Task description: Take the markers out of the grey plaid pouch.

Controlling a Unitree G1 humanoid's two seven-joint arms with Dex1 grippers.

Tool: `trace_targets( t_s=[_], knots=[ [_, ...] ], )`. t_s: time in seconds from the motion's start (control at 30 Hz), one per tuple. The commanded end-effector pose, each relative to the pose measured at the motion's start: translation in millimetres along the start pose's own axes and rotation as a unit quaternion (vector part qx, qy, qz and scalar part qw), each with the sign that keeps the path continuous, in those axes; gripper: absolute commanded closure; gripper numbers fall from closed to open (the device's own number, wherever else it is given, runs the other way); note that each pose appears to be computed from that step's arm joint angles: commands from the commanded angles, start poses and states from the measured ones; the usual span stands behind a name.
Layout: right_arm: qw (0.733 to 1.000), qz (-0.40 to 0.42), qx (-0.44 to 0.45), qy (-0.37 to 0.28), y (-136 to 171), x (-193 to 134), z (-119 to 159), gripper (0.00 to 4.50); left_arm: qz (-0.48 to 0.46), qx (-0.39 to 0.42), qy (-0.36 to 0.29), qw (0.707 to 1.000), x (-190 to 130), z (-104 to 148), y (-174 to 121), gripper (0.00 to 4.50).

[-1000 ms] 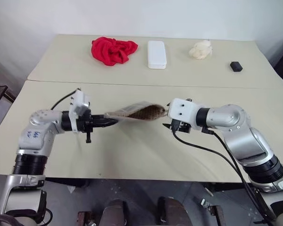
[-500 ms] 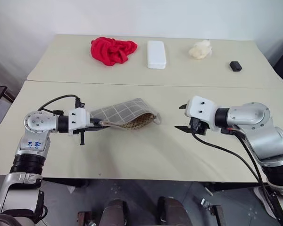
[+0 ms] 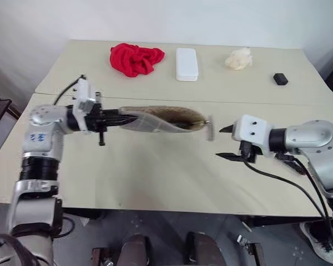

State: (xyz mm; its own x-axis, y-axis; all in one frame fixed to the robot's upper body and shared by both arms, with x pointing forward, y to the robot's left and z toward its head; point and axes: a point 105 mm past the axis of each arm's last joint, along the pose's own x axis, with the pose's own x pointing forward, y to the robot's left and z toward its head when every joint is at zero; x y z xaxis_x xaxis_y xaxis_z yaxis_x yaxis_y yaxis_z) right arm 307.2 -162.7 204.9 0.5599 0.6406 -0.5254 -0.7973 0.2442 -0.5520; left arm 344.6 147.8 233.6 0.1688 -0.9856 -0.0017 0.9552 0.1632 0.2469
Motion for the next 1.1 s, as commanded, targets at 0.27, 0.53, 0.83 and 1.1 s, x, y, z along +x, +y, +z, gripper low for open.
trace_targets(
  t_s=[0.27,0.53,0.83,1.1],
  knots=[
    [0.997,0.029,0.065,-0.011,-9,-69,10,0.82,-0.108,-0.003,0.004,0.994,66,-36,-47,4.44],
    [0.990,-0.005,0.137,0.025,-23,-106,-13,0.82,-0.078,-0.026,-0.016,0.996,80,-48,-53,4.44],
    [0.987,0.049,0.114,-0.106,-11,-78,46,0.04,-0.077,-0.054,-0.022,0.995,89,-50,-55,4.44],
    [0.983,0.120,0.079,-0.118,19,-54,68,2.39,-0.076,-0.059,-0.022,0.995,93,-52,-54,4.44]
  ],
)
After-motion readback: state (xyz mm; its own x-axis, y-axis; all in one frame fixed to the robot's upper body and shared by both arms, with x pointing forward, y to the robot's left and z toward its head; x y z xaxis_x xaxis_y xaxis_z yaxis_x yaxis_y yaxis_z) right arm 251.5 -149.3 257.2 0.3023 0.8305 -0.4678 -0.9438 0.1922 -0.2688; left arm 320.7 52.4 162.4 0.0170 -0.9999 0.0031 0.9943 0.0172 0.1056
